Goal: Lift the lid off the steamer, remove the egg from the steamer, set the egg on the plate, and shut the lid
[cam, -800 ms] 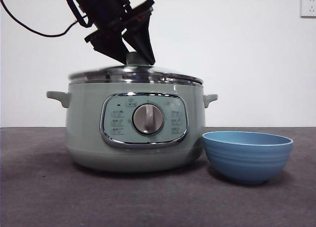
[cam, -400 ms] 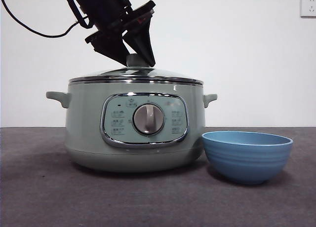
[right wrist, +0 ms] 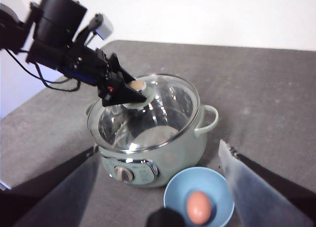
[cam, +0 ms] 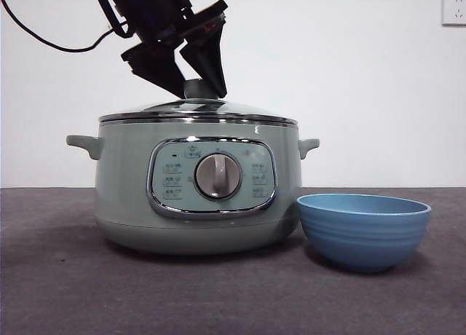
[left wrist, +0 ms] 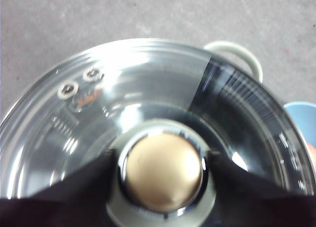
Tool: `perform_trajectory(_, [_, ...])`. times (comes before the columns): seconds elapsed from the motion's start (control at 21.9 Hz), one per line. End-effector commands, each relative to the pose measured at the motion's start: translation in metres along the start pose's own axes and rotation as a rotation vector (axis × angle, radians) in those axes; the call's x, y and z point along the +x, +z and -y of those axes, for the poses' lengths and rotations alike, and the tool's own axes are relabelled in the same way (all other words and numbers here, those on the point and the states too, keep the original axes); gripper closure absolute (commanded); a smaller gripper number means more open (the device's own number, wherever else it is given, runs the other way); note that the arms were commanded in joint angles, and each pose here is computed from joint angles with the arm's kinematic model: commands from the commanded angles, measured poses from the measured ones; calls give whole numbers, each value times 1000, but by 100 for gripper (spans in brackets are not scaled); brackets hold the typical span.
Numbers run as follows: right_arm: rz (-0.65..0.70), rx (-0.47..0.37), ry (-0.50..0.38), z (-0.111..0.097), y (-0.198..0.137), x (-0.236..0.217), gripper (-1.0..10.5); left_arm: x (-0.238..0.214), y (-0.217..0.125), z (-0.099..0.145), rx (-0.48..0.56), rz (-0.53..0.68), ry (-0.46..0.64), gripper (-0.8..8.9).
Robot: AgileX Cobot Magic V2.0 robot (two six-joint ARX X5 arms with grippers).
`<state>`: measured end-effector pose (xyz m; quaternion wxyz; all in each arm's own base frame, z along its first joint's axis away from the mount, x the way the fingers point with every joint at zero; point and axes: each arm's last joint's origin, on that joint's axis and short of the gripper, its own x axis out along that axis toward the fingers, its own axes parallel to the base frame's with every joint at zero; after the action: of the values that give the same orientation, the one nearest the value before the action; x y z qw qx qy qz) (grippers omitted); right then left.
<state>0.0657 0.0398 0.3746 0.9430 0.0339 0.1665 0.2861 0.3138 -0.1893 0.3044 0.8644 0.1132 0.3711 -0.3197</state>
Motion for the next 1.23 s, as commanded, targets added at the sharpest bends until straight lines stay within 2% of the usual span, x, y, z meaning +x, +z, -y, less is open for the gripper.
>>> perform_trajectory(0.05, [-1, 5, 3, 0, 0, -2, 535, -2, -2, 1, -10, -14, 0, 377])
perform_trajectory(0.32, [-21, 7, 0, 0, -1, -2, 535, -30, 4, 5, -1, 56, 5, 377])
perform_trajectory(0.64, [-67, 2, 4, 0, -6, -2, 536, -101, -3, 18, 7, 112, -50, 377])
perform_trajectory(0.82, [-126, 11, 70, -1, -11, -2, 536, -148, -17, 27, -16, 124, -87, 377])
perform_trajectory(1.1, [-252, 42, 176, -3, -19, 1, 537, -208, -50, 42, -57, 100, -255, 377])
perform_trajectory(1.23, [-313, 59, 199, -3, -23, 3, 538, -227, -64, 47, -59, 89, -283, 377])
